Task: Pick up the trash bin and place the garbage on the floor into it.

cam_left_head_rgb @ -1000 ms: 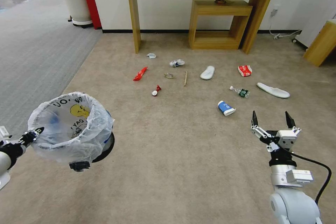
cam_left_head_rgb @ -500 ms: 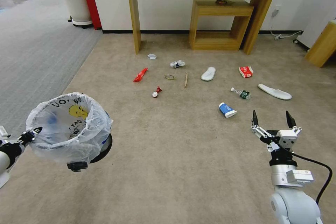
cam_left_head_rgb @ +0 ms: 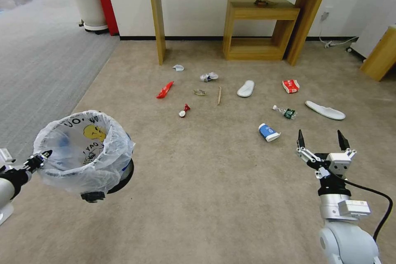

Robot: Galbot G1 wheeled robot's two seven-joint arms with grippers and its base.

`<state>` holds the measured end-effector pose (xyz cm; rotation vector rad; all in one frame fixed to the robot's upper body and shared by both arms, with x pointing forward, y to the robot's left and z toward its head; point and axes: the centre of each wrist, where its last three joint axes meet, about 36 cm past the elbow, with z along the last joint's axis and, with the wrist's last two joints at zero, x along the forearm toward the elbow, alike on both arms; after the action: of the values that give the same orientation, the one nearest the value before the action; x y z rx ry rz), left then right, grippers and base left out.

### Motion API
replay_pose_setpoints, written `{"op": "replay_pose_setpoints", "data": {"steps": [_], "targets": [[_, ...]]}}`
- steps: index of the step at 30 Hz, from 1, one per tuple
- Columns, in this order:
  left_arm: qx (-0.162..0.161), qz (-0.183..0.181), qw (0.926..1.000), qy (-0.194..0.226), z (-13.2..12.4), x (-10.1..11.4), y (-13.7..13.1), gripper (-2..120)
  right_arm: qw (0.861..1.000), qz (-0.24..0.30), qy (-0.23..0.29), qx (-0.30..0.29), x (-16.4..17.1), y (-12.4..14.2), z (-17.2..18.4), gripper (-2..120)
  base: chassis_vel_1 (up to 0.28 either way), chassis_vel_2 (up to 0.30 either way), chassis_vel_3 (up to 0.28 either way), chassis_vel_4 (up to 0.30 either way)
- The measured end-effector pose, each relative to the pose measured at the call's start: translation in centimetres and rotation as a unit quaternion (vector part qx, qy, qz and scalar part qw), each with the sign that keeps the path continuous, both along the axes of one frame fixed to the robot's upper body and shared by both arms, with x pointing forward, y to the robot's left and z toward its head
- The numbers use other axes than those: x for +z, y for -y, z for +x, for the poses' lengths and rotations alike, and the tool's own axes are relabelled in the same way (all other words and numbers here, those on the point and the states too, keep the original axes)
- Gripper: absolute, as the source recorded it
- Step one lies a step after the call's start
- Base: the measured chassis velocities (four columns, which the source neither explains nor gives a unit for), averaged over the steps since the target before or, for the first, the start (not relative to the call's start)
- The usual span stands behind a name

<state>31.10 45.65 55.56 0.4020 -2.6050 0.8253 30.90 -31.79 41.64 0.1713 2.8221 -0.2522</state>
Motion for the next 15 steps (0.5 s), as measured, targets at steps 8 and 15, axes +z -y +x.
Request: {"op": "replay_pose_setpoints", "data": {"steps": [8,15], "targets": [[0.0,0.0,1.0,0.001,-0.01,0.02,0.01,3,1.0,0.0,0.0,0.0,-0.02,-0.02,0.04,100,-0.012,0.078,0.02,-0.071],[0.0,0.0,1.0,0.002,0.01,0.07,-0.02,3,1.0,0.0,0.0,0.0,-0.01,-0.01,0.07,100,-0.025,0.061,0.019,-0.067]]}}
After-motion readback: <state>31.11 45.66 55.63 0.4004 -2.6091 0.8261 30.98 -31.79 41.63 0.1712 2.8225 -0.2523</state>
